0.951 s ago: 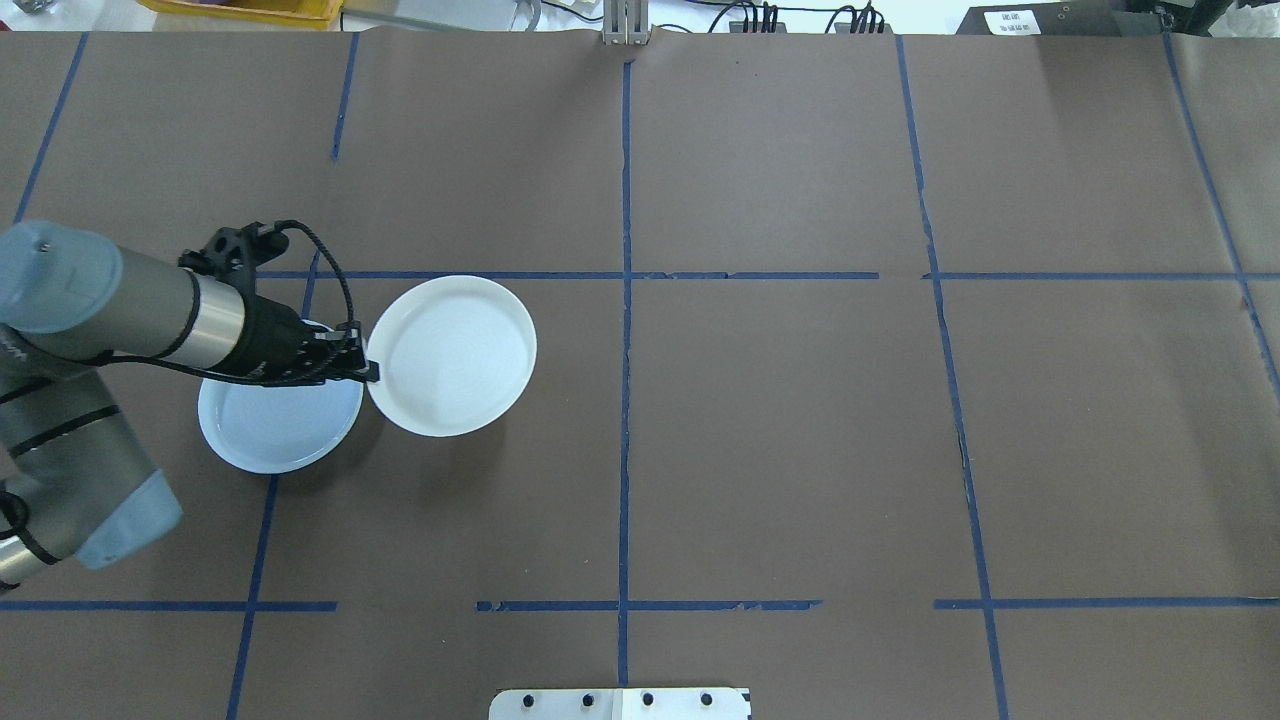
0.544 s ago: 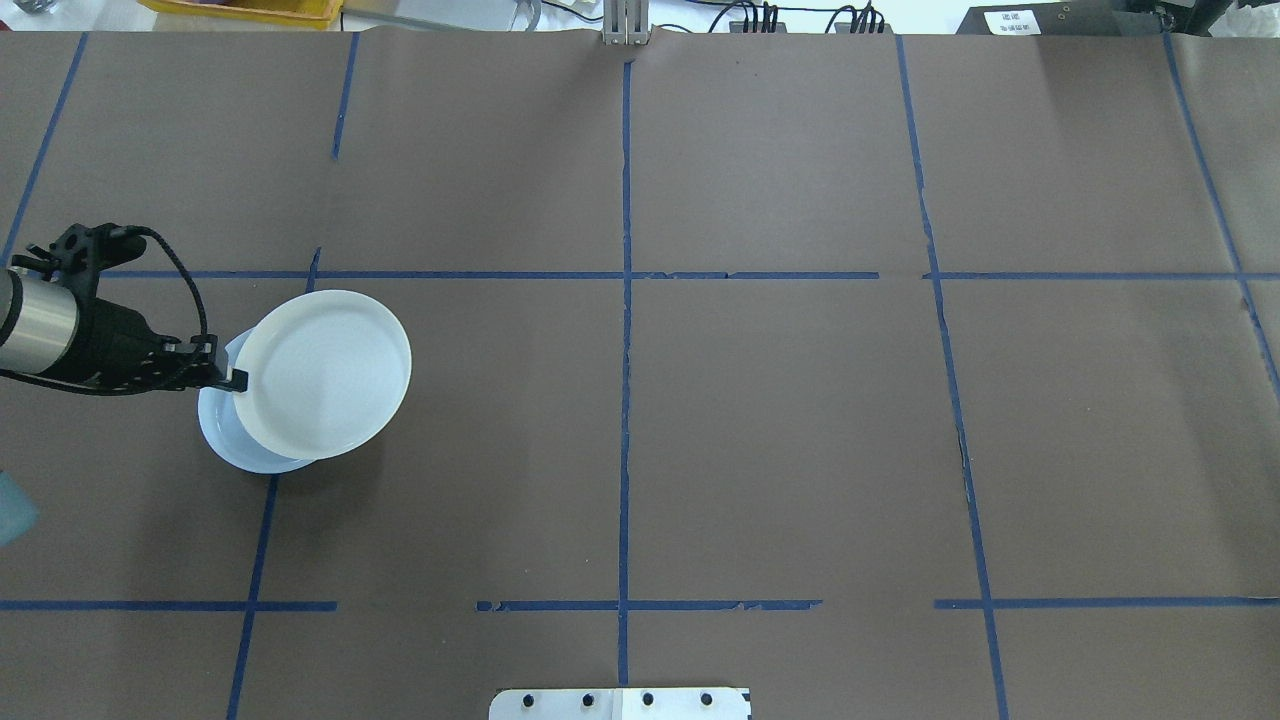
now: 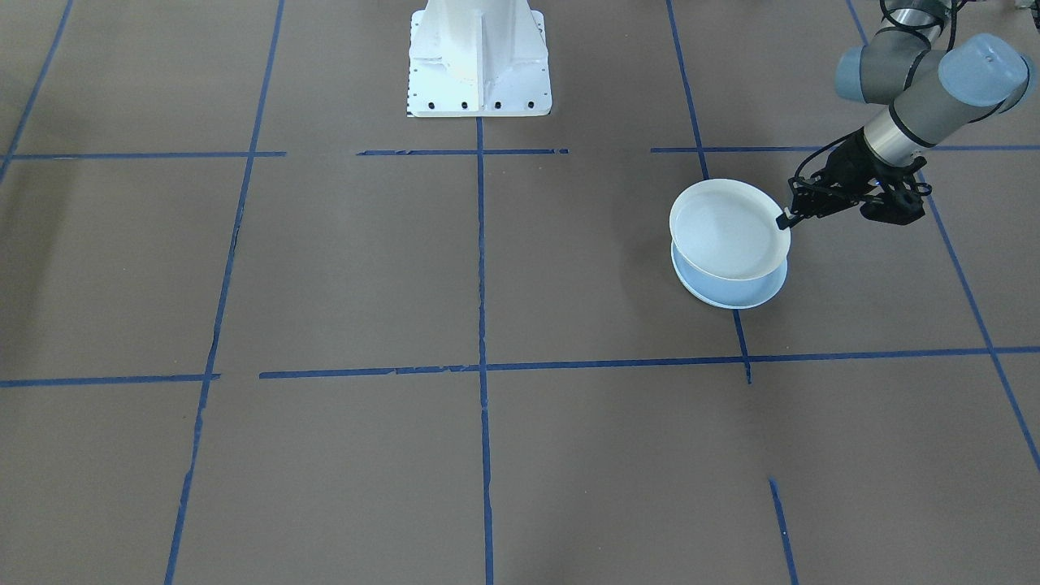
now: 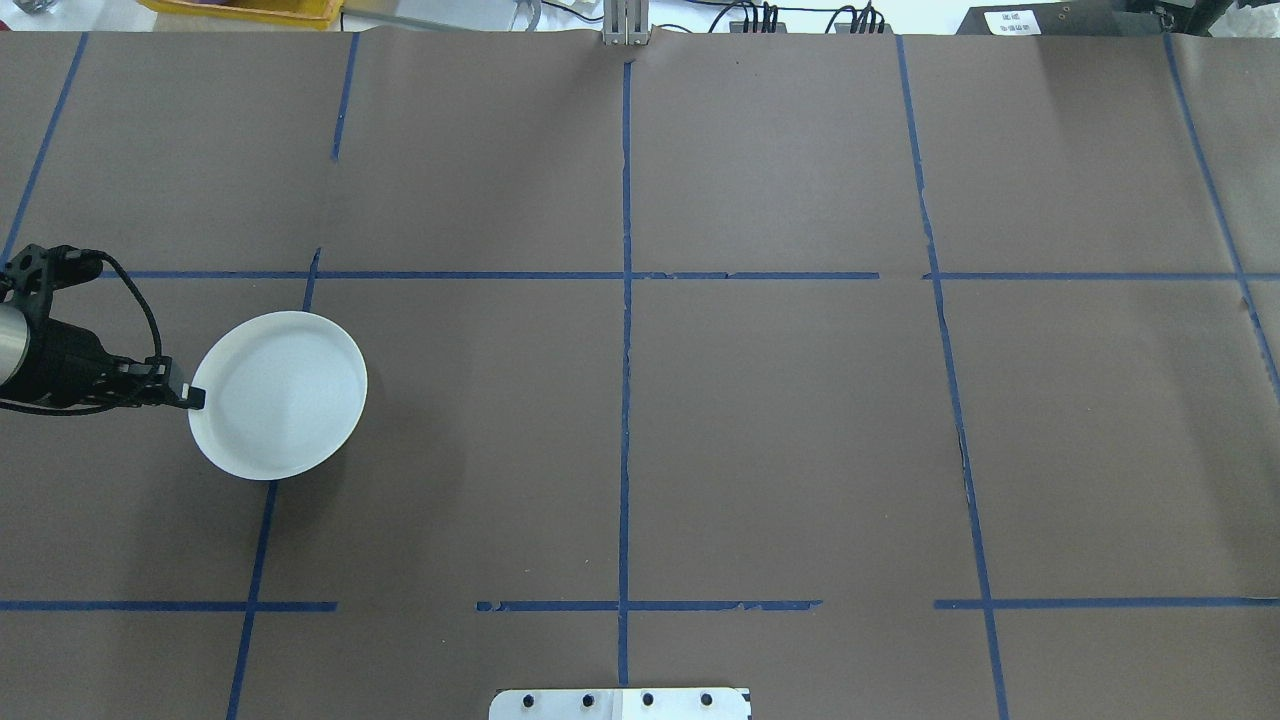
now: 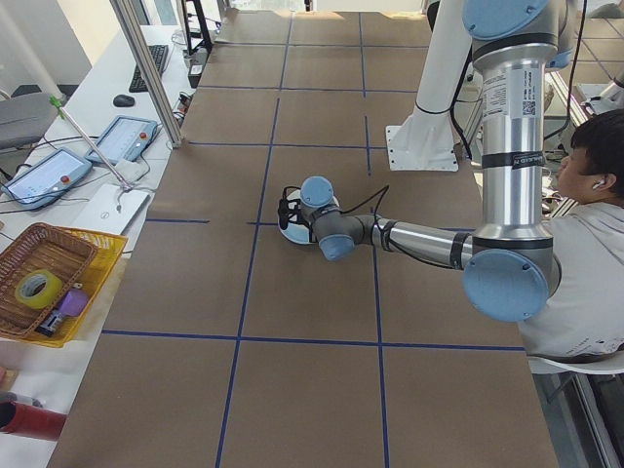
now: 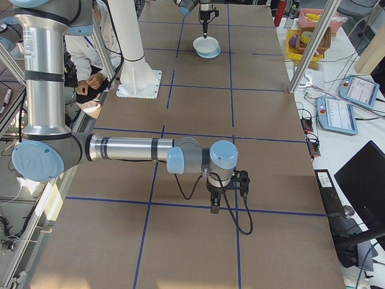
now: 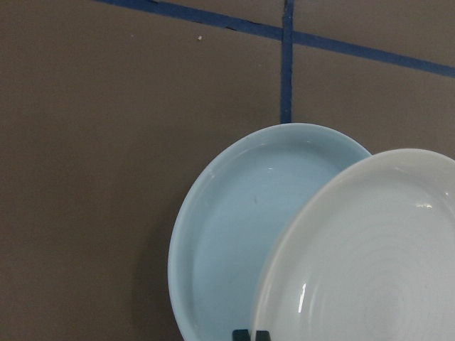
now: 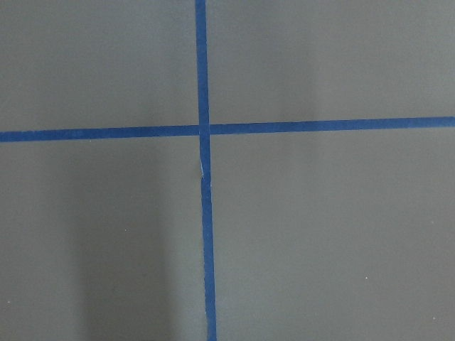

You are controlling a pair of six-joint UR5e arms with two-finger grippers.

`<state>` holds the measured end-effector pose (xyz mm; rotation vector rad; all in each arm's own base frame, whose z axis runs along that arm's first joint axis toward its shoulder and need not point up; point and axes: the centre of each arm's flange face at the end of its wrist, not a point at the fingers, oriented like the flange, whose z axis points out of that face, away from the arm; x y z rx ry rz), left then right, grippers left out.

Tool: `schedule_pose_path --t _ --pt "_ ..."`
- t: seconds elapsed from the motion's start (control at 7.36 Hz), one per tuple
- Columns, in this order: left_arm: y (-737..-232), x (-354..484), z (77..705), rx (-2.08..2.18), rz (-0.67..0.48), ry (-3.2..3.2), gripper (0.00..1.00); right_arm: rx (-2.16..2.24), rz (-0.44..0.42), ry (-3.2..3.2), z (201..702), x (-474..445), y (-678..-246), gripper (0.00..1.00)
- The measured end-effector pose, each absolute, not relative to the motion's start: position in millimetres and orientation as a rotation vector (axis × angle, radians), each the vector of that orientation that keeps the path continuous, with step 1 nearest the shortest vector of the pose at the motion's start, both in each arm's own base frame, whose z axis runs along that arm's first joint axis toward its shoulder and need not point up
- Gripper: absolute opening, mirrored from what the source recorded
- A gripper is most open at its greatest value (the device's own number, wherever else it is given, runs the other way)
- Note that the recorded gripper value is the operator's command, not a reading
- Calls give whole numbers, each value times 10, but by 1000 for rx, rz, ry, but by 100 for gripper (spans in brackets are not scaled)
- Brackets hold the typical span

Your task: Stack plate in center

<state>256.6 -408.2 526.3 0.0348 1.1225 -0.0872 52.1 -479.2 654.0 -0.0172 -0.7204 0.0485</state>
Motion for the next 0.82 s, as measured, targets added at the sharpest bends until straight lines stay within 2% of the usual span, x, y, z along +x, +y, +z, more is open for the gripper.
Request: schedule_pose_path --t 0.14,0.27,0.41,0.82 --pt "-4103 2556 5325 29 -96 1114 0 -17 49 -721 6540 520 -4792 100" --pt "-4132 2539 5367 27 -105 1109 19 -17 49 -721 6540 520 -4792 100" --pt "-4153 2532 5399 23 -113 1105 99 -17 49 -721 6540 522 -4792 100" --pt "-4194 2540 5374 1 -131 1116 100 -17 49 -721 6540 521 -4792 100"
